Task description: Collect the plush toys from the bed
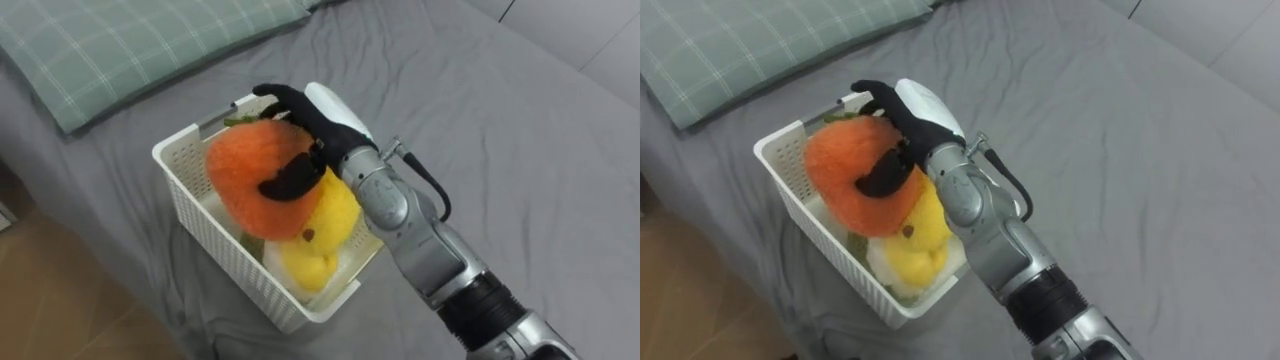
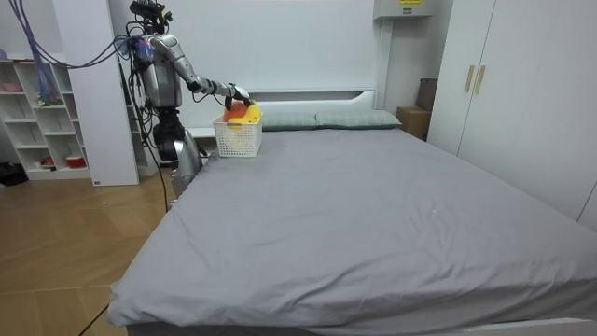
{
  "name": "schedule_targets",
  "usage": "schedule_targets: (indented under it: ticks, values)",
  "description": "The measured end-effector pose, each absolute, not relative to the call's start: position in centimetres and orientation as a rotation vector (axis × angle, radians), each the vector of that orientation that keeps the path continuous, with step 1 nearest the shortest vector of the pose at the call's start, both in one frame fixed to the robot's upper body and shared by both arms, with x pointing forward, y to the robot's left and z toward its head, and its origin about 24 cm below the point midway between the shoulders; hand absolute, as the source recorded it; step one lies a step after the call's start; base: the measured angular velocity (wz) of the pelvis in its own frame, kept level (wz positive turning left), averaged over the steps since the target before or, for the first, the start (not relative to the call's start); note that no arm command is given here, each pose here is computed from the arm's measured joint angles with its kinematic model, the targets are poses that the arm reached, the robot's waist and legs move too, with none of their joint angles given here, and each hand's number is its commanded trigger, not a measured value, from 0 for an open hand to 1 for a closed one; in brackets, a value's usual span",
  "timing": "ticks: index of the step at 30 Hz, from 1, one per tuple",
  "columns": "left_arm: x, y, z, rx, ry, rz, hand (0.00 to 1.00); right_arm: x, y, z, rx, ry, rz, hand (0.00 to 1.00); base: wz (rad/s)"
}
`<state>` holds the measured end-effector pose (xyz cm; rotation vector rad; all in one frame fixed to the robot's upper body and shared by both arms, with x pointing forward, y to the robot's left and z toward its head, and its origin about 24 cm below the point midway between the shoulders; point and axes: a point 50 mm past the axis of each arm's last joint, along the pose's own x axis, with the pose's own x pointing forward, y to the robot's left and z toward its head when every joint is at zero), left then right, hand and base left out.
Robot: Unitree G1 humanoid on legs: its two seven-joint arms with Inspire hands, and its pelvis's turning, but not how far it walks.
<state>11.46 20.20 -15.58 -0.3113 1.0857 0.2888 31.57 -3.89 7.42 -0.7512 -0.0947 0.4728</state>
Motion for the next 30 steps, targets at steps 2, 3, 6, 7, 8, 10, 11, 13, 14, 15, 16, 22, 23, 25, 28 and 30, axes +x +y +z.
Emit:
schedule_targets:
  ticks: [2,3,6,7,8,10,11,13,14,15,16,22,23,25,28,30]
  values:
    - [11.4,20.2,-15.6,-0.311,1.086,0.288,0.00,31.6,-4.0,7.4,-0.752,-0.095,0.470,0.00,0.00]
    - [11.4,20.2,-15.6,-0.311,1.087,0.289,0.00,31.6,-4.1,7.3,-0.754,-0.090,0.470,0.00,0.00]
    - [11.3,20.3,-15.6,-0.312,1.089,0.291,0.00,31.7,-4.4,7.1,-0.763,-0.083,0.467,0.00,0.00]
    - [11.3,20.3,-15.6,-0.311,1.090,0.292,0.00,31.7,-4.4,7.1,-0.765,-0.084,0.466,0.00,0.00]
    - [11.2,20.3,-15.6,-0.310,1.091,0.292,0.00,31.8,-4.7,7.1,-0.767,-0.086,0.460,0.00,0.00]
    - [11.1,20.3,-15.6,-0.309,1.093,0.292,0.00,31.9,-5.0,7.2,-0.772,-0.087,0.446,0.00,0.00]
    - [11.1,20.3,-15.7,-0.309,1.094,0.293,0.00,32.0,-5.2,7.2,-0.775,-0.091,0.438,0.00,0.00]
    - [11.0,20.3,-15.7,-0.307,1.096,0.293,0.00,32.0,-5.4,7.3,-0.780,-0.107,0.426,0.00,-0.02]
    - [11.0,20.3,-15.7,-0.307,1.096,0.293,0.00,32.0,-5.5,7.3,-0.781,-0.109,0.421,0.00,-0.09]
    - [11.0,20.3,-15.7,-0.307,1.096,0.292,0.00,32.1,-5.7,7.4,-0.780,-0.114,0.409,0.00,-0.13]
    - [11.0,20.3,-15.7,-0.307,1.096,0.292,0.00,32.2,-5.9,7.5,-0.776,-0.117,0.397,0.00,-0.13]
    - [10.8,20.3,-15.7,-0.309,1.099,0.296,0.00,32.7,-7.8,9.2,-0.749,-0.171,0.299,0.00,-0.11]
    - [10.8,20.3,-15.7,-0.311,1.099,0.297,0.00,32.8,-8.2,9.9,-0.741,-0.199,0.268,0.00,-0.16]
    - [10.6,20.4,-15.8,-0.314,1.098,0.303,0.00,32.9,-8.9,11.2,-0.705,-0.253,0.230,0.00,-0.08]
    - [10.4,20.6,-15.8,-0.314,1.099,0.311,0.00,33.1,-10.0,11.7,-0.660,-0.264,0.184,0.00,-0.11]
    - [9.8,20.8,-15.9,-0.316,1.110,0.323,0.00,33.2,-10.7,12.4,-0.634,-0.284,0.132,0.00,-0.20]
